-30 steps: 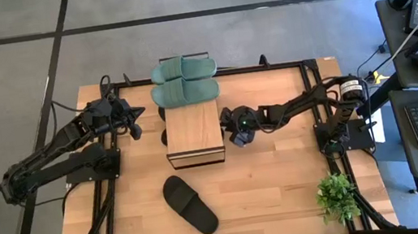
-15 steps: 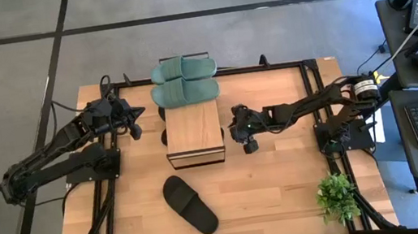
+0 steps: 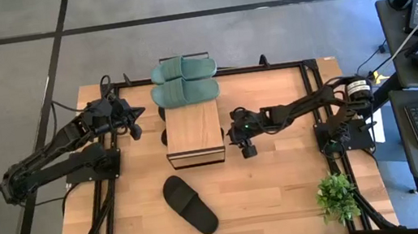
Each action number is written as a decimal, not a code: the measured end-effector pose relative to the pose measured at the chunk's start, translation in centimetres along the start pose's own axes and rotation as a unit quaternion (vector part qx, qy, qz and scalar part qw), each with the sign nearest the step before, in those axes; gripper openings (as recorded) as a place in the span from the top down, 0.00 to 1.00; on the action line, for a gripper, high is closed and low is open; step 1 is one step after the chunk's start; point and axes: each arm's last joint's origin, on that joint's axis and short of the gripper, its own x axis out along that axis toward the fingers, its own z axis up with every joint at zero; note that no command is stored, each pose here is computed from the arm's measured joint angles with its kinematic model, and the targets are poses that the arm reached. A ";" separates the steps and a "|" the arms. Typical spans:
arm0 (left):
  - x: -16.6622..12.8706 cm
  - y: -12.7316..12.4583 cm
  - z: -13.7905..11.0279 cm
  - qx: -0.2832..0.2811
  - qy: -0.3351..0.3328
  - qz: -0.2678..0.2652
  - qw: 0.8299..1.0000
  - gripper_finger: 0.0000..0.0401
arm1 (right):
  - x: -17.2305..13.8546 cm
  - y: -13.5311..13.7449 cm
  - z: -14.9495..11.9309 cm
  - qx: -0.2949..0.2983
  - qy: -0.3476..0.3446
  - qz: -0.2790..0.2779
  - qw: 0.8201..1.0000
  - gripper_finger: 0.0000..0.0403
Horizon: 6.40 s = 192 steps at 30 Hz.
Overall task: Pick and place slides into the shelf
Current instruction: Put the black slide under the shelf
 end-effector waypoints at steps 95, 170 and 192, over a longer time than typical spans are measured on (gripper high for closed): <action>15.7 2.7 -7.3 -0.316 0.193 0.056 0.927 1.00 | 0.3 -1.3 -0.2 -0.028 -0.013 -0.022 0.999 0.57; -2.9 -3.6 -2.9 -0.134 -0.028 -0.227 0.964 1.00 | -3.0 7.3 5.0 0.145 -0.124 0.040 0.981 0.57; -5.0 -7.9 -1.7 0.066 -0.093 -0.527 0.842 1.00 | -6.6 12.0 12.8 0.002 -0.187 0.008 0.982 0.57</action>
